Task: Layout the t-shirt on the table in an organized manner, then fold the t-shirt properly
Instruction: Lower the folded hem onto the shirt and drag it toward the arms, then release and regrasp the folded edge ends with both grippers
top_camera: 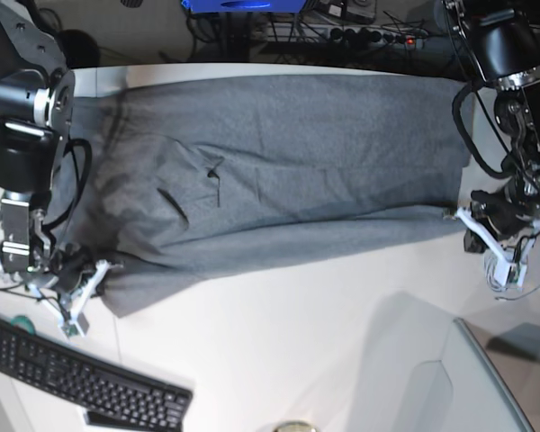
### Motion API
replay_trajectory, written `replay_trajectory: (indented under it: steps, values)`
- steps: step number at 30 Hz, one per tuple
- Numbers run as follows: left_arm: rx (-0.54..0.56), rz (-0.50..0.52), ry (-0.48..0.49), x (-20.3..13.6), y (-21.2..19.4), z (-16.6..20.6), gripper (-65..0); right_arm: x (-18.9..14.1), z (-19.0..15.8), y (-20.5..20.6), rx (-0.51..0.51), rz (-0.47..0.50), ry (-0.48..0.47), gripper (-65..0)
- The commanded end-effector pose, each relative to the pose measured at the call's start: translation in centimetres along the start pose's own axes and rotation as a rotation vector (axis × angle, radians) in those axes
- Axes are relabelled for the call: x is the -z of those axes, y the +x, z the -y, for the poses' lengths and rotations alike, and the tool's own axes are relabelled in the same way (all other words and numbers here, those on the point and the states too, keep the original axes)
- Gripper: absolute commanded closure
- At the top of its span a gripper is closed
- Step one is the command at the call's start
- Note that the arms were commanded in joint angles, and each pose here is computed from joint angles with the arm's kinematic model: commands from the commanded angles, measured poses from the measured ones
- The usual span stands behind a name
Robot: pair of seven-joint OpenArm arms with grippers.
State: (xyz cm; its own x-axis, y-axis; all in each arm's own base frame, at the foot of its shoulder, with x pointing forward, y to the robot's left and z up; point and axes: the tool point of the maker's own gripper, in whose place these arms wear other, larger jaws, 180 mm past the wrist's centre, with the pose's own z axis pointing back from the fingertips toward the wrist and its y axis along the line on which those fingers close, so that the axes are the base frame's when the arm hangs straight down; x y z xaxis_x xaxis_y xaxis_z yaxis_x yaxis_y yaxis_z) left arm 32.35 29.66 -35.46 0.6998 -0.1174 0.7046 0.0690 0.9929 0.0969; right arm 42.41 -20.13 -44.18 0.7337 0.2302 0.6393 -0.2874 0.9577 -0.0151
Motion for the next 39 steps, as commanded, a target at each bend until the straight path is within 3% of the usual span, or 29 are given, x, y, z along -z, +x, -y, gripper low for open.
replay_trajectory:
  steps: [1,7,13,20,31,39]
  values:
    - [0.013,0.048,0.019,-0.7,1.4,-0.8,0.0,-1.3,1.5,3.8,-0.017,0.092,-0.036,-0.2]
    - [0.064,-0.022,0.009,-2.0,-2.2,0.0,0.0,-4.4,2.2,1.4,-0.102,0.003,-0.123,-0.2]
    - [0.096,-0.091,0.021,-3.1,-5.1,-0.9,0.0,-5.9,1.9,-2.4,-0.117,-0.094,-0.150,-0.2]
    - [0.140,-0.115,-0.008,-3.3,-6.1,-0.4,0.0,-7.7,1.0,-5.8,-0.145,-0.145,-0.174,-0.2]
    - [0.139,-0.172,-0.017,-4.0,-8.8,-0.1,0.0,-8.9,-0.3,-10.0,-0.065,-0.208,-0.172,-0.2]
    - [0.153,-0.127,-0.040,-5.6,-8.4,2.5,0.0,-9.9,-2.2,-11.0,-0.041,-0.193,-0.166,-0.2]
